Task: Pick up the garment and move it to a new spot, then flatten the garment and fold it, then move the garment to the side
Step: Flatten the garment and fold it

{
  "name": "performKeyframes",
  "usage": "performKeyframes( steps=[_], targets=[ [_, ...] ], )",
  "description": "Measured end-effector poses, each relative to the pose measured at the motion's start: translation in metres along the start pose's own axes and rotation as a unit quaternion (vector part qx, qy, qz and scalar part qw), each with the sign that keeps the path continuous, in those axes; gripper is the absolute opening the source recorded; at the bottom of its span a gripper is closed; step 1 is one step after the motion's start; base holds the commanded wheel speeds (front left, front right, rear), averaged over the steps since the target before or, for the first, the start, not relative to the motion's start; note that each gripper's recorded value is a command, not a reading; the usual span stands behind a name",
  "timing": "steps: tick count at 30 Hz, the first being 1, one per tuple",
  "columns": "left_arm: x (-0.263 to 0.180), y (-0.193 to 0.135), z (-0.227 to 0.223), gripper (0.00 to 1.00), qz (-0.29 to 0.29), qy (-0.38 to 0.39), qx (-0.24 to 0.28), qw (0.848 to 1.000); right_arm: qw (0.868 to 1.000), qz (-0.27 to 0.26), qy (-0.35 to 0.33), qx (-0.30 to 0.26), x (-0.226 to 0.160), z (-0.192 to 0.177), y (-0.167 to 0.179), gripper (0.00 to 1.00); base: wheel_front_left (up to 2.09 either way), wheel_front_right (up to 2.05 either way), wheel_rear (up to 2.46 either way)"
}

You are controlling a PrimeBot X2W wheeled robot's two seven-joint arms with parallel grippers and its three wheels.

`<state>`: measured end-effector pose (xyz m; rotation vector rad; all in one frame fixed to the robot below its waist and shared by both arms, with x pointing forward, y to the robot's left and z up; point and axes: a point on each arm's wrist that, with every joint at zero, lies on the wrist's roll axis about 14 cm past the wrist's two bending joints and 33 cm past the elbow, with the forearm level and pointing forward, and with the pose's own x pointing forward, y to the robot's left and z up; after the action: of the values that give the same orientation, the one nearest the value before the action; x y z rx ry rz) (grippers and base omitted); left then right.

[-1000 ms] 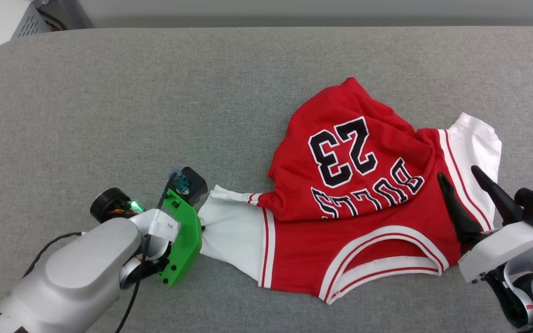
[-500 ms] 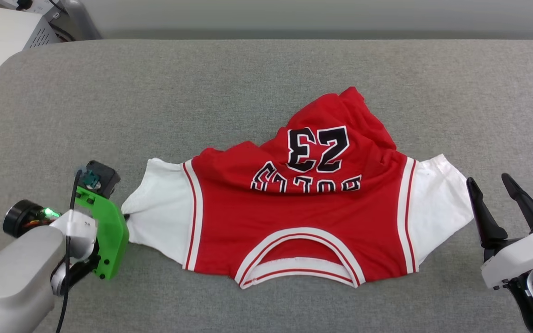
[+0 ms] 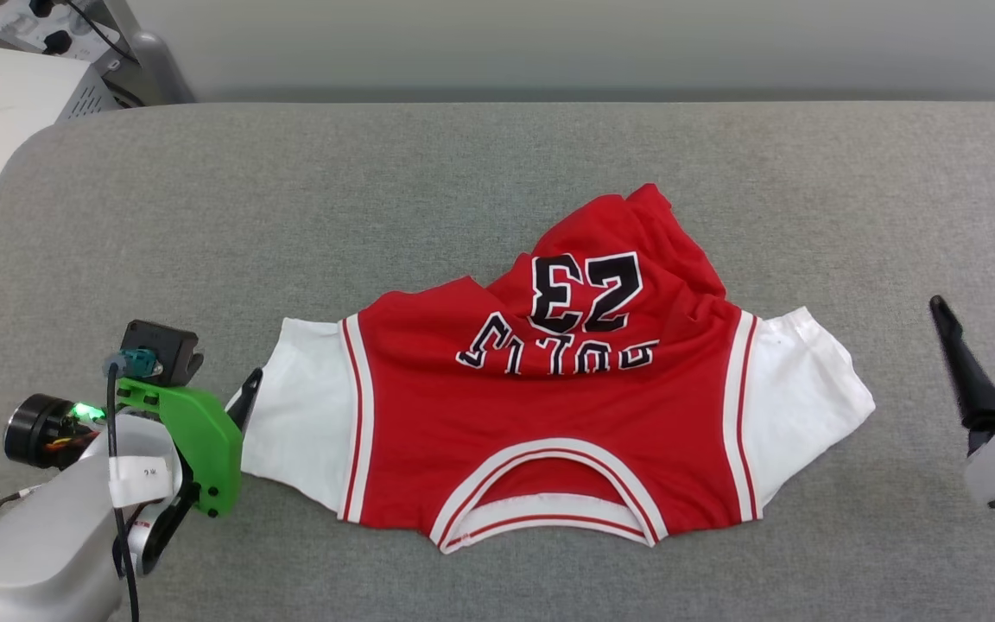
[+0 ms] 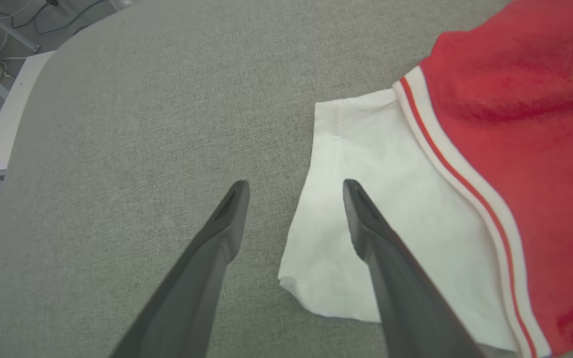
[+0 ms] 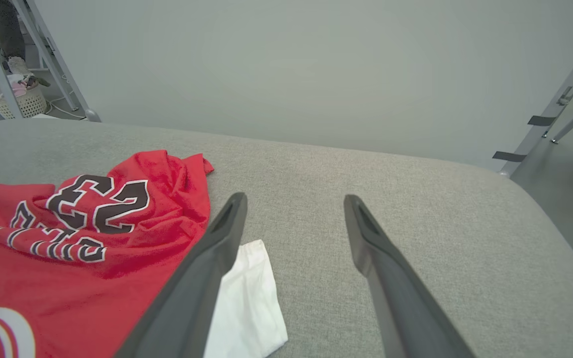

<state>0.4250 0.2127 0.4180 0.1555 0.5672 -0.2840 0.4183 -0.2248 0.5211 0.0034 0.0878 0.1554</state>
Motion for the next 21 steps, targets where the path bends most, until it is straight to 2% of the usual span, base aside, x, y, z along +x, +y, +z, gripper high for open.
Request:
performKeyframes(
  steps=[4,8,10,13,17,21],
  targets=[
    [-0.013,0.0,0.034,1.0,0.027,-0.1,0.003,0.995,0.999,0.017,0.007,-0.039,0.005,0.026,-0.006,1.0,0.0,0.0,0.0],
    [-0.03,0.0,0.053,1.0,0.055,-0.169,0.004,0.984,0.992,0.055,0.097,-0.062,0.009,0.015,0.001,1.0,0.0,0.0,0.0],
    [-0.039,-0.001,0.059,1.0,0.066,-0.193,-0.004,0.979,0.979,0.078,0.172,-0.071,0.006,-0.002,0.005,1.0,0.0,0.0,0.0],
    [-0.051,0.004,0.062,1.0,0.088,-0.214,-0.016,0.973,0.953,0.101,0.272,-0.083,-0.005,-0.027,0.008,1.0,0.0,0.0,0.0],
    [-0.061,0.007,0.07,1.0,0.115,-0.243,-0.021,0.963,0.927,0.112,0.346,-0.087,-0.006,-0.045,0.009,1.0,0.0,0.0,0.0],
    [-0.065,0.009,0.078,1.0,0.135,-0.269,-0.021,0.953,0.908,0.107,0.397,-0.081,0.0,-0.068,0.005,1.0,0.0,0.0,0.0]
  ],
)
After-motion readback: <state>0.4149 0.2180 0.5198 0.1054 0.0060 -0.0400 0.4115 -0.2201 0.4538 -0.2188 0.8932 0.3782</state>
